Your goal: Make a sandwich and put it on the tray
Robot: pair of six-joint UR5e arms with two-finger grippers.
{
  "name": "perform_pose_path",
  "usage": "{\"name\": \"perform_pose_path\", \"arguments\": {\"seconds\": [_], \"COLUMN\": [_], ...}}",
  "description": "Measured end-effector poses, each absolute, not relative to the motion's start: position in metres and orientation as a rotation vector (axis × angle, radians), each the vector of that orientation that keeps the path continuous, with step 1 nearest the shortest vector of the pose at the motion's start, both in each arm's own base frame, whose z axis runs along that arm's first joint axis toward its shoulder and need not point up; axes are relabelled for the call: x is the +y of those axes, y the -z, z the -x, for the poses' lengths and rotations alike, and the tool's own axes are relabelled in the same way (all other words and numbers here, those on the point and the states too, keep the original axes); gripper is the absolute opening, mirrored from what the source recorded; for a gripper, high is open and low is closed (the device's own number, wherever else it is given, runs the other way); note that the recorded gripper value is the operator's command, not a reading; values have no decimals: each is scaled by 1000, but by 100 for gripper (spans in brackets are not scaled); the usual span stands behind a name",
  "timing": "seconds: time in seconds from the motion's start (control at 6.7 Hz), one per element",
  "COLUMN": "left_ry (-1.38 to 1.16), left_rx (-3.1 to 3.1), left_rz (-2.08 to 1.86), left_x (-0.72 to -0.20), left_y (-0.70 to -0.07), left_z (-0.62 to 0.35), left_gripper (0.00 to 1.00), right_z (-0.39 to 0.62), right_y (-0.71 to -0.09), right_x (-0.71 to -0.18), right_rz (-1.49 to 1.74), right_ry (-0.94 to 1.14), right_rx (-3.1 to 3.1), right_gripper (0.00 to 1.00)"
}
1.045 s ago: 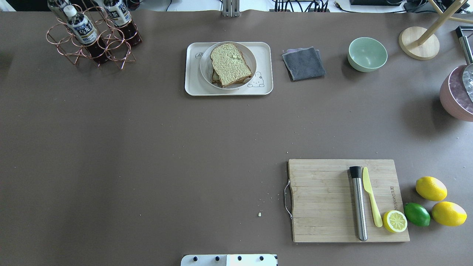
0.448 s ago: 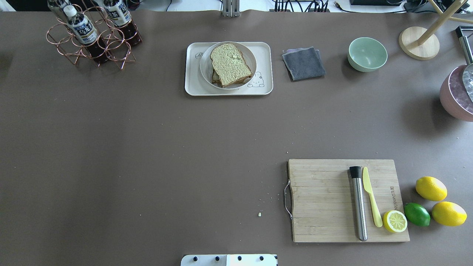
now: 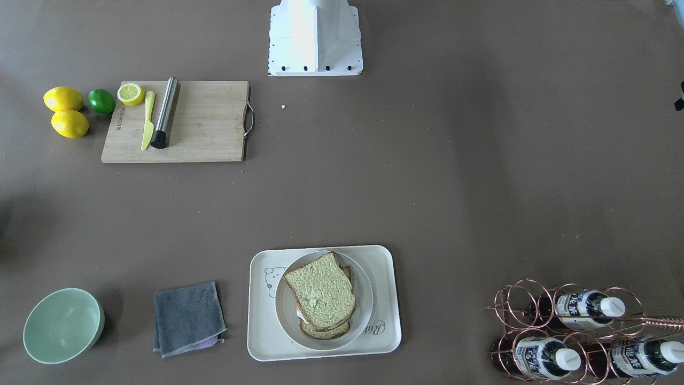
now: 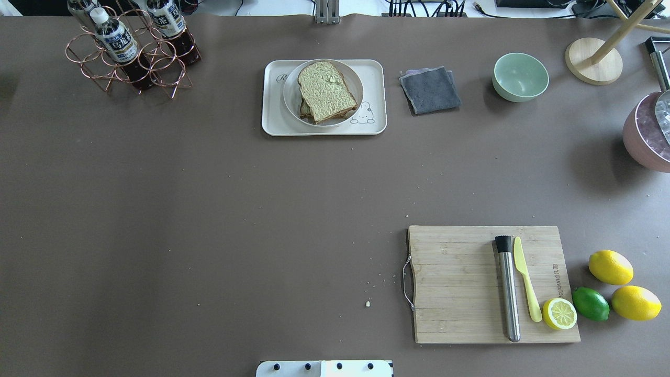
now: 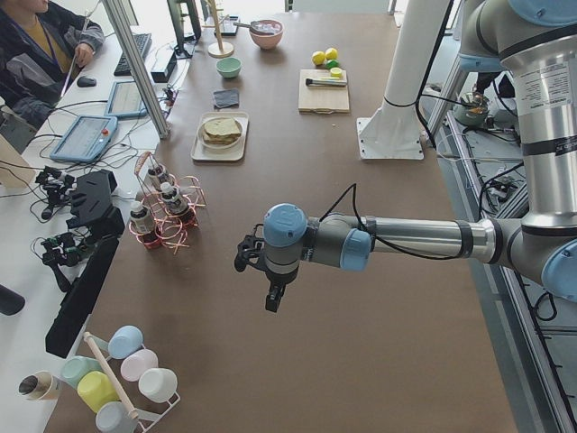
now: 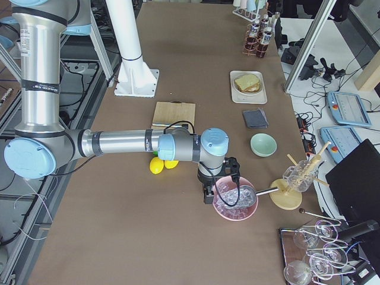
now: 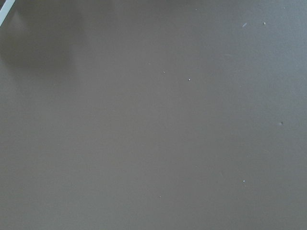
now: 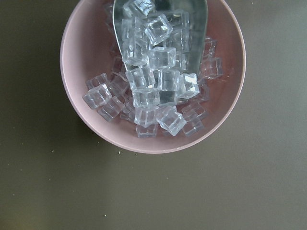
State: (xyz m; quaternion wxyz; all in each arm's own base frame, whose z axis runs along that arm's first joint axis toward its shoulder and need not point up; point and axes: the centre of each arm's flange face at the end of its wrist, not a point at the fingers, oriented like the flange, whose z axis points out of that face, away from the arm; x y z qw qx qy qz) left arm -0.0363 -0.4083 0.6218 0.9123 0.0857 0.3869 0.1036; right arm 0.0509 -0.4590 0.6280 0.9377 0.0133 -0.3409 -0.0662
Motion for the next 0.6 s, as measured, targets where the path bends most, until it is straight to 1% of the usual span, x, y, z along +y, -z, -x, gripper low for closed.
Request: {"name": "perform_pose_path", "arguments": {"seconds": [0.6], "left_ry": [-212], "left_rx": [798], "left_rz": [-175], "left_x": [-408], "left_y": [-623], "left_z": [36], "left_gripper": [97], "right_z": [-51], "right_y": [-626], "right_x": [-460], "right_rz": [-31], "right_ry": [137], "right_rx": [-696], "right_gripper": [100]}}
